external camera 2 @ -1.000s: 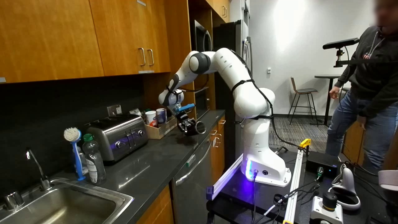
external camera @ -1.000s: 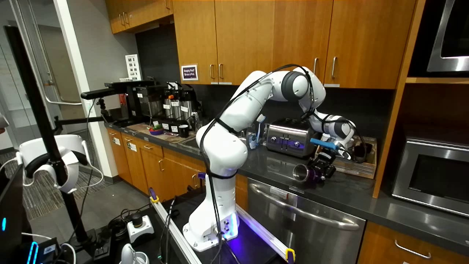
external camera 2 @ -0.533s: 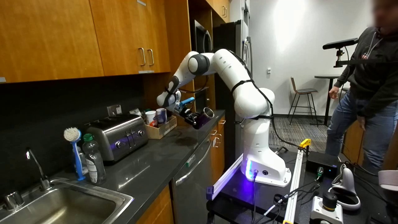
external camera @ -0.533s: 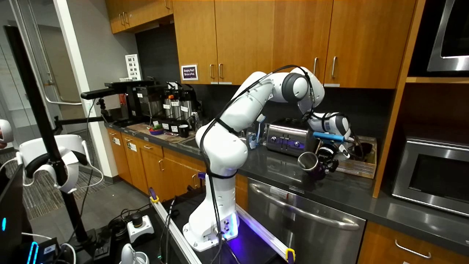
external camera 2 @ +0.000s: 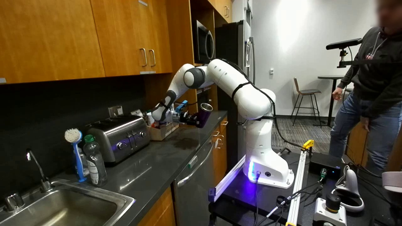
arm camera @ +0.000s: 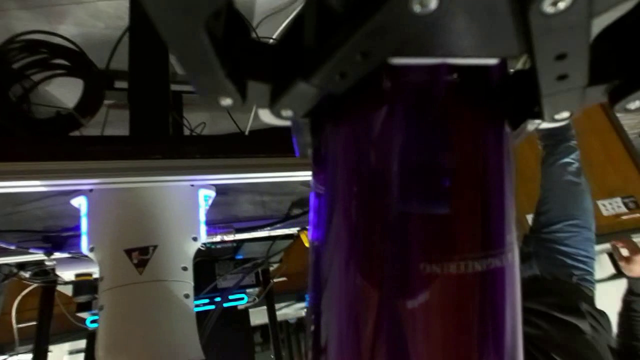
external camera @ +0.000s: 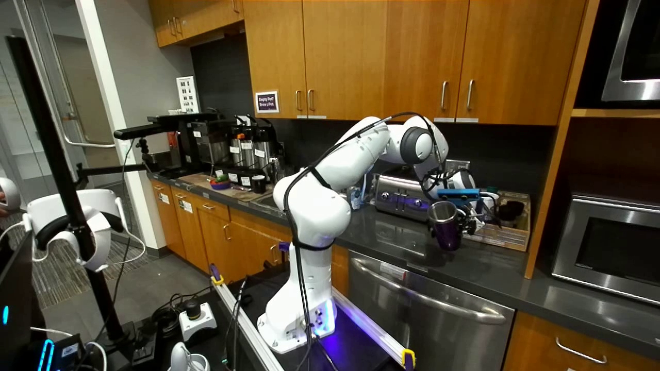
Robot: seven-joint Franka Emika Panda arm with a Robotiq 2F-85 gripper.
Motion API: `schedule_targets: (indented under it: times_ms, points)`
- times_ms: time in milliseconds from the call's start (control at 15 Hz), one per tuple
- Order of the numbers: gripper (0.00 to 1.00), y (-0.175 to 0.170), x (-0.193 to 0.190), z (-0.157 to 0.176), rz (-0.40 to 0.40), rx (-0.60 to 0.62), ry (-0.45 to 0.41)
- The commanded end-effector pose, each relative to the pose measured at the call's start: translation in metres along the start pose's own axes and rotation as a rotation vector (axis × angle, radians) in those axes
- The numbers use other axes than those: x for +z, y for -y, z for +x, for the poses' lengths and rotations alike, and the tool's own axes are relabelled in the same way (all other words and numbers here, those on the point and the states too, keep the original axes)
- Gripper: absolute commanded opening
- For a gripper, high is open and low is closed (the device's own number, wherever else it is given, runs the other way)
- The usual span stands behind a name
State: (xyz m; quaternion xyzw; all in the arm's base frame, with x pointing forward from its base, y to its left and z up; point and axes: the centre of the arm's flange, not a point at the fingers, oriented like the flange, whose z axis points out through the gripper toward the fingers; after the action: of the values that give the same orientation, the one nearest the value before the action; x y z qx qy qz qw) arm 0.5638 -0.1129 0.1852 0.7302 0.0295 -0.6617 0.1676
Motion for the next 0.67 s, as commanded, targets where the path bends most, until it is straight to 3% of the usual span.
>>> schedule_targets:
  times_ms: [0,67,133,600]
  points:
    - [0.56,-0.01,-0.025,0.007,-0.08,0.032,0.085]
    - [0.83,-0.011,-0.025,0.009,-0.106,0.041,0.095]
    - [0.58,-0.012,-0.026,0.009,-0.112,0.049,0.104]
    - [0.57,-0.022,-0.033,0.009,-0.165,0.066,0.119]
